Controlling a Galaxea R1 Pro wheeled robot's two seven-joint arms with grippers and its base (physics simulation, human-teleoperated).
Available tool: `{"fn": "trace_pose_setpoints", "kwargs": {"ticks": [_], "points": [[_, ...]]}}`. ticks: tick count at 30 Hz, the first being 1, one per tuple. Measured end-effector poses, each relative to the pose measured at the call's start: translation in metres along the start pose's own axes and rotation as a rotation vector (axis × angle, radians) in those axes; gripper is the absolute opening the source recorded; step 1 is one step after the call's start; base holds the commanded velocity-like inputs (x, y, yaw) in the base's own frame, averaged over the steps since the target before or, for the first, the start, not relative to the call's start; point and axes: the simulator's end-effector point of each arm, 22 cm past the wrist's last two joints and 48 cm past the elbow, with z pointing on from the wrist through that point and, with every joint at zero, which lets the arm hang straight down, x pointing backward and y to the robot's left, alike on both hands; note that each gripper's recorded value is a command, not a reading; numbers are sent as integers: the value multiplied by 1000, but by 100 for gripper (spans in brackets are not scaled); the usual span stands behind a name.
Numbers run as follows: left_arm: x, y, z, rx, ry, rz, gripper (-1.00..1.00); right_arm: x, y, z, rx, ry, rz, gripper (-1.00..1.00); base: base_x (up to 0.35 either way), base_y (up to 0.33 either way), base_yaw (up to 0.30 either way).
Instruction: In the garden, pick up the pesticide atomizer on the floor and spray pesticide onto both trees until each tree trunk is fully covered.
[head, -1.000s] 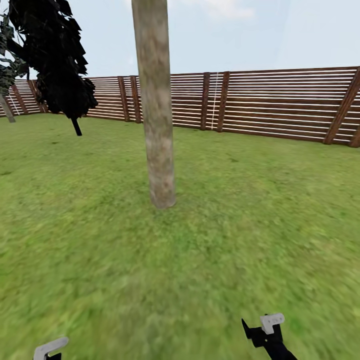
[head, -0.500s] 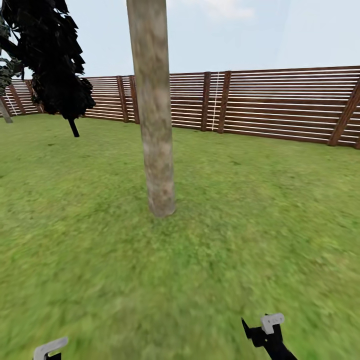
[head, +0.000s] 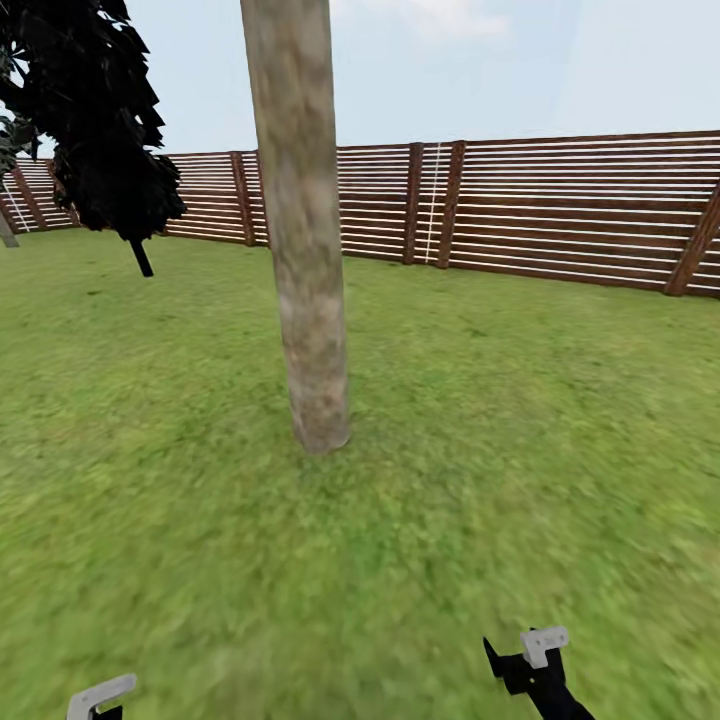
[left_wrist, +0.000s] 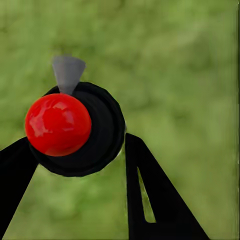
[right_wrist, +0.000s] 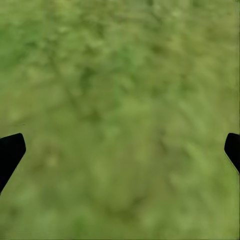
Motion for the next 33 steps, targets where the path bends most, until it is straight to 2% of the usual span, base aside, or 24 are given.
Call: {"fn": "trace_pose_setpoints", "kwargs": {"ticks": [4, 6, 7, 8, 10, 11, 12, 13, 15, 16, 18, 20, 23, 25, 28, 33], "points": [[-1, -2, 0, 9, -3, 10, -100, -1, 1, 0, -3, -1, 0, 100, 341, 0, 0], [-5, -12, 0, 48, -12, 27, -100, 0, 3, 0, -9, 0, -4, 100, 341, 0, 0], [-8, -28, -1, 117, -18, 72, -100, -1, 4, 0, -13, 0, -8, 100, 341, 0, 0], [-9, -35, -1, 157, -21, 105, -100, 0, 5, 1, -17, 1, -14, 100, 341, 0, 0], [-9, -49, -4, 258, -20, 193, -100, 0, 12, 1, -50, 5, -62, 100, 340, 0, 0], [-7, -59, -7, 316, -14, 245, -100, -4, 19, 2, -82, -3, -115, 100, 327, 0, 0], [-7, -66, -9, 352, -11, 276, -100, -11, 22, 4, -102, -17, -154, 100, 199, 0, 0], [-9, -76, -12, 407, -13, 325, -100, -29, 27, 10, -127, -52, -217, 100, 128, 0, 0], [-25, -91, -16, 480, -37, 385, -100, -53, 34, 17, -165, -89, -295, 100, 62, 0, 0], [-39, -103, -21, 543, -58, 425, -100, -65, 44, 22, -211, -85, -336, 100, 27, 0, 0], [-61, -121, -32, 638, -91, 472, -100, -79, 63, 26, -293, -51, -370, 100, 11, 0, 0], [-81, -130, -41, 720, -110, 525, -100, -92, 82, 26, -370, -22, -376, 100, 3, 0, 0], [-106, -140, -55, 843, -103, 624, -100, -111, 120, 21, -483, -20, -375, 100, 0, 0, 0], [-115, -149, -66, 918, -73, 694, -100, -124, 161, 15, -580, -37, -394, 100, 0, 0, 0], [-106, -151, -71, 955, 14, 791, -100, -133, 217, 8, -684, -22, -500, 100, 0, 0, 0], [-85, -154, -81, 1012, 97, 882, -100, -162, 244, 7, -707, -24, -519, 100, 0, 0, 0]]}}
